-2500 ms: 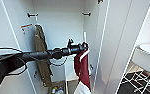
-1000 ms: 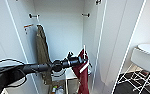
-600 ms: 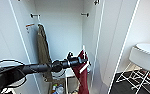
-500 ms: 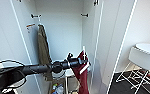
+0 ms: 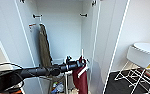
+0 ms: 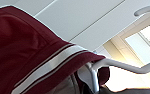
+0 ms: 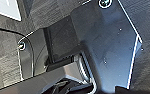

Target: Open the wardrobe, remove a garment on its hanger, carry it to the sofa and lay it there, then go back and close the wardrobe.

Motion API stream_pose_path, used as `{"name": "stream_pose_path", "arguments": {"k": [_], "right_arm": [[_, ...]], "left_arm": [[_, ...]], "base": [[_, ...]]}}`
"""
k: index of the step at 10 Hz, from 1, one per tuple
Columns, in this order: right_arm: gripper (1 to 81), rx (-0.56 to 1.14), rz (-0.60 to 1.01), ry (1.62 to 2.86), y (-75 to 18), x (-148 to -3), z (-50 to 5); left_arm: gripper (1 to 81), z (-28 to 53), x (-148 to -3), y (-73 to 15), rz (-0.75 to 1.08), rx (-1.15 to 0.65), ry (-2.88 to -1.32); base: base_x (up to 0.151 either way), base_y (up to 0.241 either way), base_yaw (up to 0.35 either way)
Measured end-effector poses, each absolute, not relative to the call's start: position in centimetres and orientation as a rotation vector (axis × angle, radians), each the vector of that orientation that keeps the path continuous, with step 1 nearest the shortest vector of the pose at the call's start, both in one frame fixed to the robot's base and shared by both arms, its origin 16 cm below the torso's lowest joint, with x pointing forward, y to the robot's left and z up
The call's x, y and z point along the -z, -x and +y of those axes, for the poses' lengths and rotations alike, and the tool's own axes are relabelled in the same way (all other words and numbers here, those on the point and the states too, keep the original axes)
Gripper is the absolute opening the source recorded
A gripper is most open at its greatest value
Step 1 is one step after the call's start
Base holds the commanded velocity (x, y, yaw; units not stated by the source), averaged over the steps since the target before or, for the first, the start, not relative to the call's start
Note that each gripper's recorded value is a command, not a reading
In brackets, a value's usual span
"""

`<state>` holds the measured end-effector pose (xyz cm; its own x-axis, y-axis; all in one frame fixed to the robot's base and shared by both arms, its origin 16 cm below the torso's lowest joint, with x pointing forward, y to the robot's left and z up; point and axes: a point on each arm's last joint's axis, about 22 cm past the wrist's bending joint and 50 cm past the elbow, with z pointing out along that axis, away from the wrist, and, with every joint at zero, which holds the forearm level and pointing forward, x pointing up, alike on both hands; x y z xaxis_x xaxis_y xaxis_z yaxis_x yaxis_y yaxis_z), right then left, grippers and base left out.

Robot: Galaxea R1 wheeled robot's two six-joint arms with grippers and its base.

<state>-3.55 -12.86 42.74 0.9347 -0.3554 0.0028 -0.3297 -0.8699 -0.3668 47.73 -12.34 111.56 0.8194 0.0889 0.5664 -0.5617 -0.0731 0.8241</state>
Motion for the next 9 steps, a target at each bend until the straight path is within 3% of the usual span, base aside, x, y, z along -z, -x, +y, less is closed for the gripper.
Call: {"name": "stream_pose_path", "arguments": {"k": [9], "right_arm": [[81.1,0.101,0.499,2.726,3.4,-42.7,-12.9]], "left_arm": [[1.0,-11.9,-107.2,-44.0,-0.403,-0.514,-1.553]], "base": [[0.0,0.0,0.0]]}}
